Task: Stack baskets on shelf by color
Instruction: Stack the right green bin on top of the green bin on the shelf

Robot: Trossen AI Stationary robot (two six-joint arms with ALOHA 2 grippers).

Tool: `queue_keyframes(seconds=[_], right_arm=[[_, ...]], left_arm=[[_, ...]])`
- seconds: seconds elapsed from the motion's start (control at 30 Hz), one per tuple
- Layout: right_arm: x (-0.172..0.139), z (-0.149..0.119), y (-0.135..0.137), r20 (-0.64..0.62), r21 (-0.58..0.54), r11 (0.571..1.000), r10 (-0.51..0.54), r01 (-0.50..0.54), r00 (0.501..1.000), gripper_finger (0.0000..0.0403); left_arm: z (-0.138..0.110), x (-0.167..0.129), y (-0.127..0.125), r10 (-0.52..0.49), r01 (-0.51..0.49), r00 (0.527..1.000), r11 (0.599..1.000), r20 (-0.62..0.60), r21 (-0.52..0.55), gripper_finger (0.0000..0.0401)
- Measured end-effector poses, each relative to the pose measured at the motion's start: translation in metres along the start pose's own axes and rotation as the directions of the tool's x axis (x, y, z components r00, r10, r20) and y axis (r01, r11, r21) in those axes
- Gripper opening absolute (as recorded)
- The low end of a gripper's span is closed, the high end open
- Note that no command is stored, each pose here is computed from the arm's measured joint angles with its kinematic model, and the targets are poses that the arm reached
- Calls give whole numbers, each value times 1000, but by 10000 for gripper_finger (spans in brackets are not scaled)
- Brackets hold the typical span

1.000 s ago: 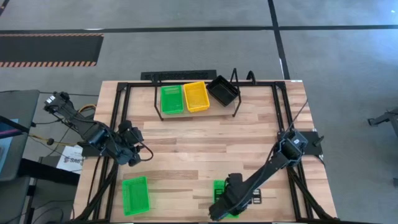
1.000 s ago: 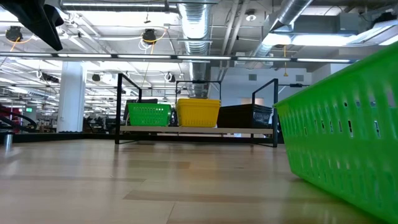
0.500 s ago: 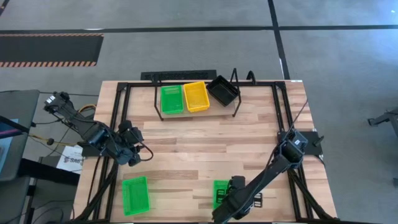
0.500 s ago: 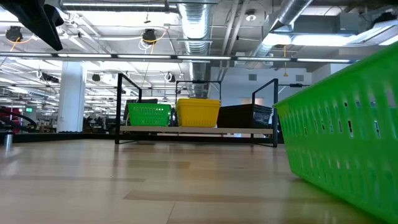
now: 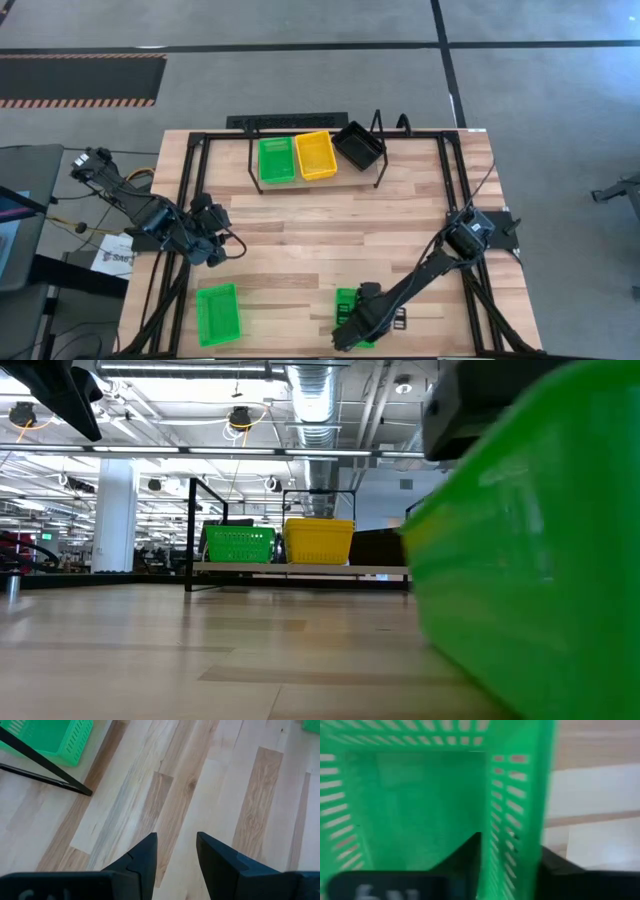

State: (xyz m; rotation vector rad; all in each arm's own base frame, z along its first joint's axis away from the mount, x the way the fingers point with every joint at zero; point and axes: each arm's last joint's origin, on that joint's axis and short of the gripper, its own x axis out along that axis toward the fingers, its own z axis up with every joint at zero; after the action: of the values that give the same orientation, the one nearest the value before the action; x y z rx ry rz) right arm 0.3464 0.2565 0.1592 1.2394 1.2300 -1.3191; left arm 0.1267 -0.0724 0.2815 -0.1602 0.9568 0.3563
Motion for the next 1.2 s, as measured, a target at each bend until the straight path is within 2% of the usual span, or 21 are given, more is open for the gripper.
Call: queue_keyframes(seconds=[0.1, 0.17, 0.33, 0.57, 0.73, 0.97, 1.2], right_arm=[[-1, 13, 11, -2, -42, 999, -1, 1, 1000, 45], [-5, 25, 19, -2, -92, 996, 9, -10, 1000, 14], [-7, 67, 48, 25, -186, 982, 33, -28, 999, 10], [-20, 149, 96, 96, -325, 939, 155, -116, 983, 4], [-27, 200, 119, 113, -365, 912, 242, -187, 964, 3], [-35, 230, 128, 145, -366, 905, 283, -215, 948, 3], [-37, 227, 134, 128, -404, 874, 348, -271, 929, 22]], left_arm=[[0, 0, 0, 0, 0, 1000, 1000, 0, 0, 125], [0, 0, 0, 0, 0, 1000, 1000, 0, 0, 125], [0, 0, 0, 0, 0, 1000, 1000, 0, 0, 125], [0, 0, 0, 0, 0, 1000, 1000, 0, -6, 125], [0, 0, 0, -4, 4, 1000, 1000, -5, -27, 125], [0, 0, 0, -4, 4, 1000, 1000, -5, -29, 125], [0, 0, 0, -4, 4, 1000, 1000, -5, -31, 125]])
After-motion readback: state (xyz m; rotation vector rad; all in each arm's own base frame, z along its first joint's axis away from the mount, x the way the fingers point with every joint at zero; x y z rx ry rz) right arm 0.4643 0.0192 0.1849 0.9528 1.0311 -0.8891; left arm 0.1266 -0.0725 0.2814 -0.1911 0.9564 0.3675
